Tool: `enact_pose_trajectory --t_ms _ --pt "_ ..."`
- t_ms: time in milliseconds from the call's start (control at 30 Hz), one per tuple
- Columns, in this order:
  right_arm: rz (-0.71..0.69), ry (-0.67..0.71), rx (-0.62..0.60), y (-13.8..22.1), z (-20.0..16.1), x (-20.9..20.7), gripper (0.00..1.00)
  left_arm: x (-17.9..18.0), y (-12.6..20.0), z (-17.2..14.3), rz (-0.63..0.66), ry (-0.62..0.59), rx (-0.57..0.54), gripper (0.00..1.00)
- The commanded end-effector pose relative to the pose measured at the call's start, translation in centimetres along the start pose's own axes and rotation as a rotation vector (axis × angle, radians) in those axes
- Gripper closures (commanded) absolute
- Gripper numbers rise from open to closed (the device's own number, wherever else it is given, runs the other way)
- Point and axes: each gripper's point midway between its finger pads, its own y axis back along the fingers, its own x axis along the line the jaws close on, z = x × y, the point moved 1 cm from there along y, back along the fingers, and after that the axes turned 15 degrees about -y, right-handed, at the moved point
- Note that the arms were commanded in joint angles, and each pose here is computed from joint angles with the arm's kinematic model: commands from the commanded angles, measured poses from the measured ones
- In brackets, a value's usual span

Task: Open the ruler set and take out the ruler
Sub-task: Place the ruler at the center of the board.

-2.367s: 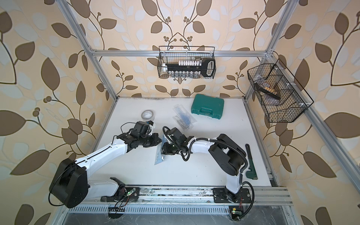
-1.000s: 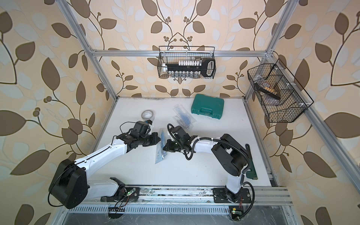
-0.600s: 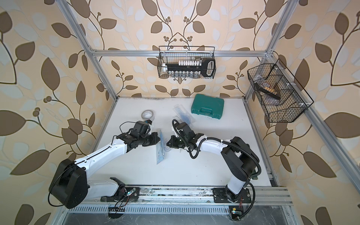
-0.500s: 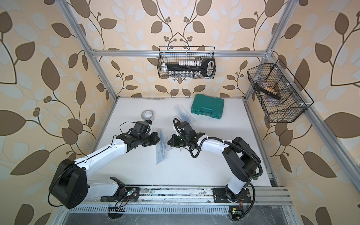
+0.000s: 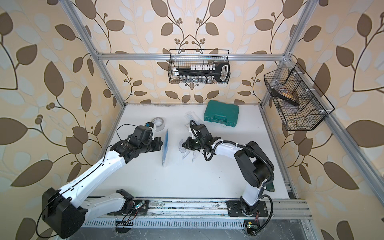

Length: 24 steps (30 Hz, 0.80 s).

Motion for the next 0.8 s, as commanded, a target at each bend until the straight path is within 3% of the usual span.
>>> enact_pose_trajectory --t_ms 0,200,433,767 --pt "0.089 0.02 -0.001 -2.1 0.3 1.7 1.0 1.2 2.3 0.5 0.081 -0.054 -0.022 1.0" --pt "0.139 -0.019 0.001 -5.6 -0.6 1.9 1.0 2.3 3.9 0.4 0.139 -0.066 -0.042 1.0" --pt "0.167 -0.096 -0.032 -8.4 -2.1 0.6 1.0 2.8 3.2 -0.7 0.147 -0.06 -0.027 1.0" --pt "0.067 -0.134 -0.045 -8.0 -3.3 -2.0 1.0 2.7 2.6 -1.1 0.137 -0.058 -0.018 1.0"
